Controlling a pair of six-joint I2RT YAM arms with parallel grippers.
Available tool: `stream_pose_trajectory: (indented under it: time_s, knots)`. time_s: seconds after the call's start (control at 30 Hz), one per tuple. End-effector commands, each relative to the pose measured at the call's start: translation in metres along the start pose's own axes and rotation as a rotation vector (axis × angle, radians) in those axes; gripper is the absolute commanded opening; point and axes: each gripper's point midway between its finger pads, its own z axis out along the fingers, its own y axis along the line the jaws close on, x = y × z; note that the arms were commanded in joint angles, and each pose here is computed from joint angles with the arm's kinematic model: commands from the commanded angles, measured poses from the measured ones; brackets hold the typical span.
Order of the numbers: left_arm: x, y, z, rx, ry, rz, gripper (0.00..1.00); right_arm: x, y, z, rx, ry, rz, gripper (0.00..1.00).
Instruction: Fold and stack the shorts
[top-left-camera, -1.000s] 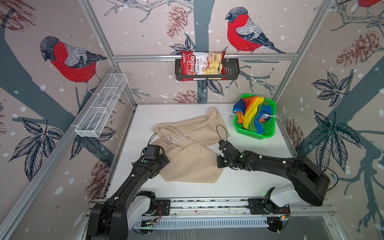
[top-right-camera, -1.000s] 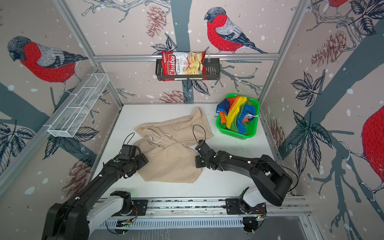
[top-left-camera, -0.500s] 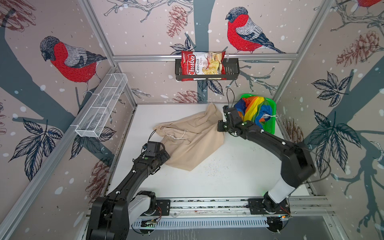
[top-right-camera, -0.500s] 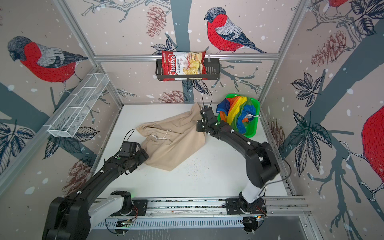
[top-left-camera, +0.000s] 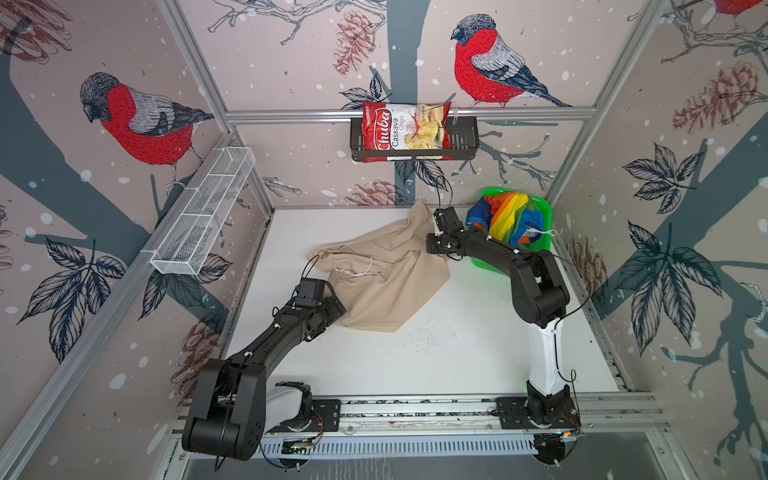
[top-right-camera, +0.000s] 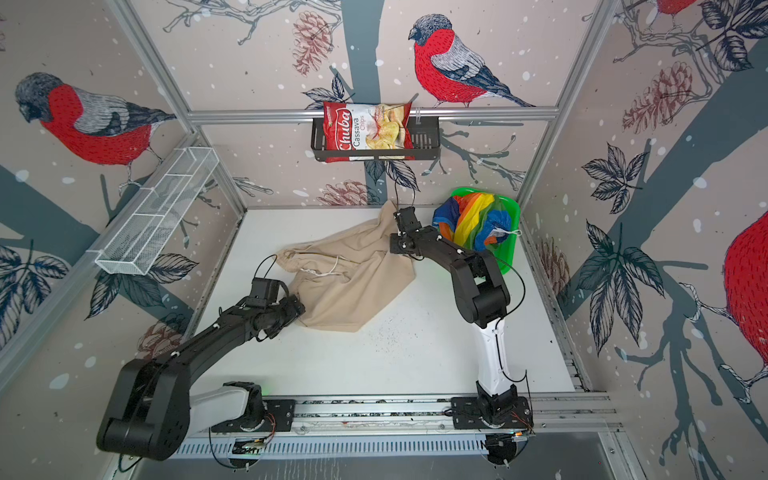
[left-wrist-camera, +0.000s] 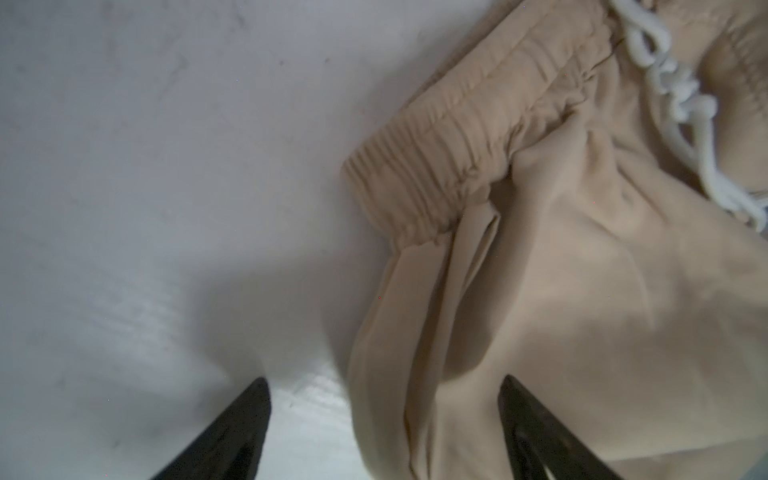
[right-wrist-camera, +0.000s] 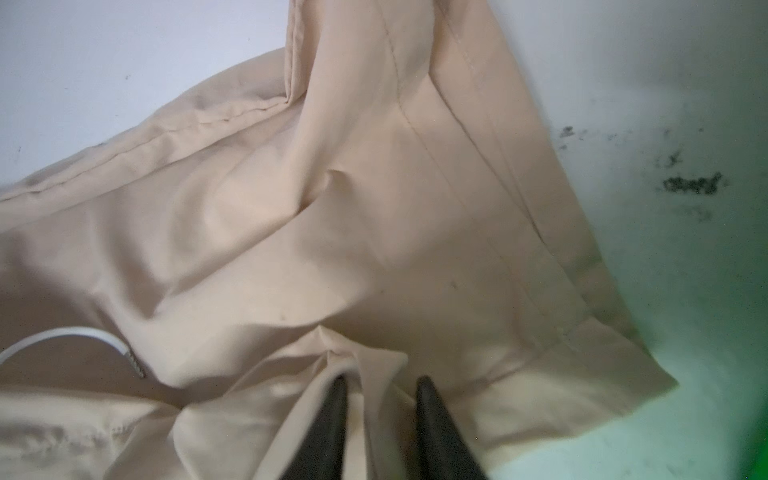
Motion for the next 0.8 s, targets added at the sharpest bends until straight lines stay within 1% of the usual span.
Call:
stream_pose_trajectory:
  time_s: [0.0,0.07,0.13,0.17,0.2,0.27,0.33,0.43,0.5,0.63,0.7,0.73,0.77]
  knots:
    - [0.009,-0.010,0.009,0.061,0.061,0.001,0.62,-0.011,0.004,-0.032,-0.037,-0.094,0.018,0.53]
    - [0.006,-0.018,0.010,0.084,0.070,0.000,0.33,-0.002,0.001,-0.061,-0.044,-0.124,0.026,0.53]
    - [0.001,-0.027,0.006,0.106,0.065,-0.010,0.14,0.011,0.003,-0.092,-0.050,-0.177,0.013,0.53]
    - [-0.003,-0.035,0.001,0.130,0.058,-0.015,0.07,0.022,0.008,-0.109,-0.054,-0.211,-0.012,0.55]
    - [-0.007,-0.043,-0.004,0.156,0.049,-0.017,0.02,0.033,0.014,-0.120,-0.057,-0.234,-0.045,0.58]
    - [-0.019,-0.061,-0.018,0.208,0.023,-0.025,0.00,0.063,0.035,-0.145,-0.064,-0.277,-0.145,0.61]
    - [-0.035,-0.082,-0.037,0.260,-0.013,-0.021,0.00,0.093,0.053,-0.160,-0.072,-0.295,-0.214,0.63]
    - [-0.057,-0.111,-0.072,0.327,-0.067,-0.012,0.00,0.134,0.079,-0.174,-0.123,-0.296,-0.247,0.65]
    - [-0.069,-0.126,-0.094,0.363,-0.099,-0.006,0.00,0.145,0.097,-0.189,-0.158,-0.337,-0.251,0.69]
    - [-0.081,-0.147,-0.128,0.416,-0.123,-0.011,0.00,0.140,0.124,-0.211,-0.126,-0.468,-0.232,0.85]
    - [-0.083,-0.153,-0.137,0.437,-0.124,-0.020,0.00,0.140,0.139,-0.207,-0.089,-0.511,-0.262,0.92]
    - [-0.081,-0.154,-0.138,0.448,-0.119,-0.022,0.00,0.140,0.150,-0.205,-0.079,-0.527,-0.285,0.98]
    - [-0.087,-0.163,-0.150,0.480,-0.134,-0.017,0.00,0.140,0.163,-0.202,-0.071,-0.533,-0.314,0.99]
